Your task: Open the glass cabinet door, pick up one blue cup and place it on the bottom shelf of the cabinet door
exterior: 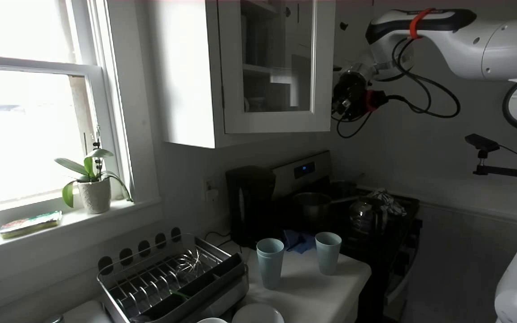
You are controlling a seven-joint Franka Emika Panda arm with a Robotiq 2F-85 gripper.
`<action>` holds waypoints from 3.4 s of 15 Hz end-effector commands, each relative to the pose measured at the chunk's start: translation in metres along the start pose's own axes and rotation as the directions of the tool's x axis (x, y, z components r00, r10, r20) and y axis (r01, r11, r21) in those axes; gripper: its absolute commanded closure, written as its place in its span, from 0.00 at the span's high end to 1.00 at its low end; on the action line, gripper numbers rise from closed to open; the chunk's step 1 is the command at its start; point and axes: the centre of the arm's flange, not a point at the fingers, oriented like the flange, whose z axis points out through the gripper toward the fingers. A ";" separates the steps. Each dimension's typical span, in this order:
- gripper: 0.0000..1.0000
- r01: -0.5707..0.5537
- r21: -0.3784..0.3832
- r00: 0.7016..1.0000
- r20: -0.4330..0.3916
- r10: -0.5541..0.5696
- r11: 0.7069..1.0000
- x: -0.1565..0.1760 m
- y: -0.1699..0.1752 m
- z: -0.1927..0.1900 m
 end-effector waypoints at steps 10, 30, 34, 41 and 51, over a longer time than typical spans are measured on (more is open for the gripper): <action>1.00 -0.108 0.325 0.994 0.062 0.092 0.940 -0.006 -0.061 0.050; 1.00 0.000 -0.490 0.928 0.325 0.183 0.872 -0.090 0.076 0.058; 1.00 0.000 -0.506 0.926 0.327 0.191 0.862 -0.098 0.080 0.062; 1.00 -0.146 -0.544 0.894 0.286 0.346 0.827 -0.129 0.099 0.101; 1.00 -0.309 -0.640 0.775 0.259 0.576 0.703 -0.203 0.134 0.169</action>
